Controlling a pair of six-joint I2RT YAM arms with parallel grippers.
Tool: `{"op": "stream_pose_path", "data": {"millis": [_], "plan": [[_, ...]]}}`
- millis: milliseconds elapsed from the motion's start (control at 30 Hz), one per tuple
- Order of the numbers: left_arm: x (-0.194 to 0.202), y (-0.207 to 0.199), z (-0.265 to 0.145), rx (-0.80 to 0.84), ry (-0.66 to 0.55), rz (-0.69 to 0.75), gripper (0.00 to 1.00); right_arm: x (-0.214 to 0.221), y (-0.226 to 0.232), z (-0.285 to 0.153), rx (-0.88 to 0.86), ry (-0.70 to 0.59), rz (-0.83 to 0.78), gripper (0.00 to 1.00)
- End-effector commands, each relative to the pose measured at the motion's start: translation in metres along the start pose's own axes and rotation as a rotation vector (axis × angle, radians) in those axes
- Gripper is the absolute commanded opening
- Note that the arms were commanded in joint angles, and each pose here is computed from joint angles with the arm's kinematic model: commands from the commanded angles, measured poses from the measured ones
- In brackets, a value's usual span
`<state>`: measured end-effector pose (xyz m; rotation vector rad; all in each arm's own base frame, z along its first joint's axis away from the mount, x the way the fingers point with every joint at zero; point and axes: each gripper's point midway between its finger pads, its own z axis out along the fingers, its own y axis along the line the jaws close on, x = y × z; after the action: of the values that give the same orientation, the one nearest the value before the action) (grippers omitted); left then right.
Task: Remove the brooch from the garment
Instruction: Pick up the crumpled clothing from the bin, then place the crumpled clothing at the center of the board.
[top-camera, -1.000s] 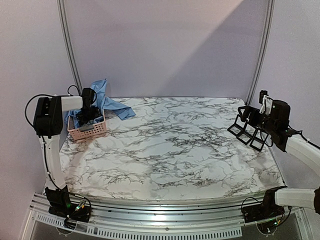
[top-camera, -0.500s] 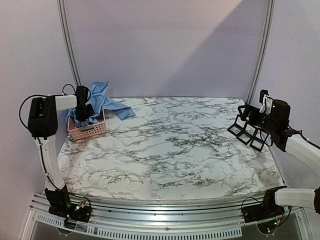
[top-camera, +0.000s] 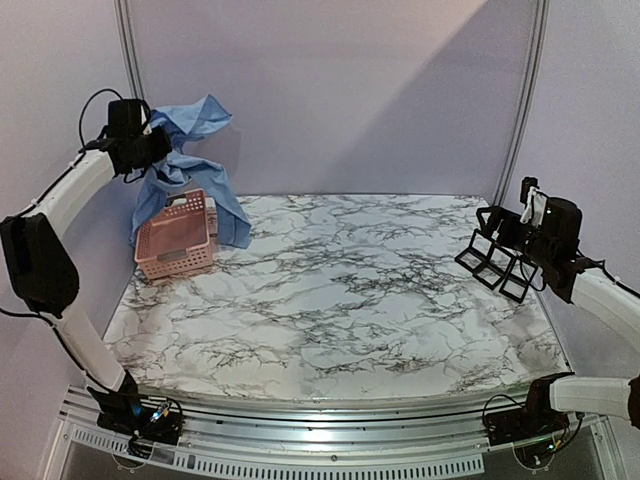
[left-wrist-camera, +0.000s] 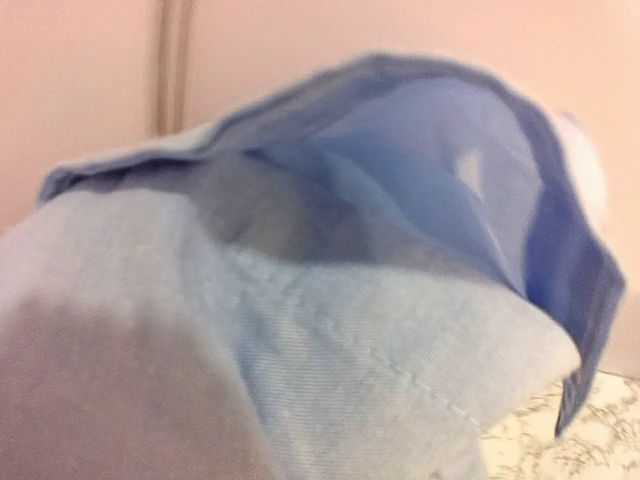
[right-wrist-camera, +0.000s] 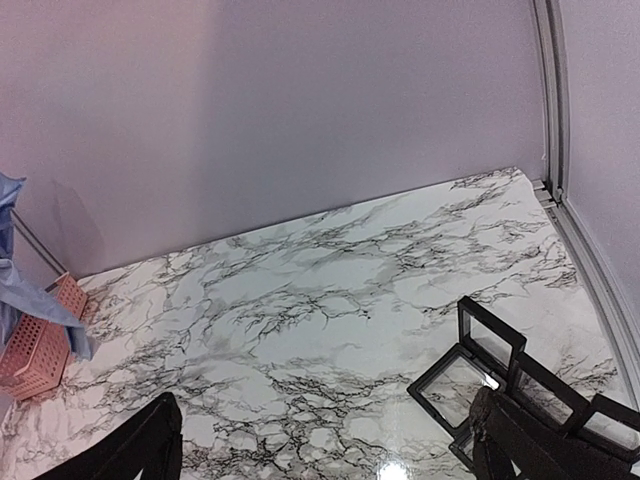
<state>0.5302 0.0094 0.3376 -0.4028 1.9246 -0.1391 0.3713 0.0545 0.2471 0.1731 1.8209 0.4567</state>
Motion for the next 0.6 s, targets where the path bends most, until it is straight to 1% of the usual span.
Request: {"op": "stream_pose_path", "data": {"millis": [0, 133, 267, 333, 433, 567], "plan": [[-0.044, -0.093, -0.075, 0.227, -0.12, 0.178, 0.0, -0.016, 0.015, -0.005, -0.044, -0.042, -0.001, 0.99], [-0.052, -0.165, -0.135, 0.388, -0.183, 0.29, 0.0, -0.018, 0.019, -0.005, -0.067, -0.046, 0.007, 0.99], [-0.05, -0.233, -0.194, 0.567, -0.226, 0.368, 0.0, -0.017, 0.02, -0.005, -0.072, -0.043, 0.009, 0.99], [-0.055, -0.254, -0.218, 0.63, -0.256, 0.386, 0.0, -0.016, 0.02, -0.005, -0.072, -0.04, 0.007, 0.99], [-0.055, -0.276, -0.244, 0.705, -0.277, 0.404, 0.0, -0.016, 0.02, -0.007, -0.068, -0.045, 0.008, 0.99], [-0.045, -0.294, -0.26, 0.781, -0.27, 0.405, 0.0, -0.015, 0.018, -0.008, -0.062, -0.046, 0.007, 0.99]]}}
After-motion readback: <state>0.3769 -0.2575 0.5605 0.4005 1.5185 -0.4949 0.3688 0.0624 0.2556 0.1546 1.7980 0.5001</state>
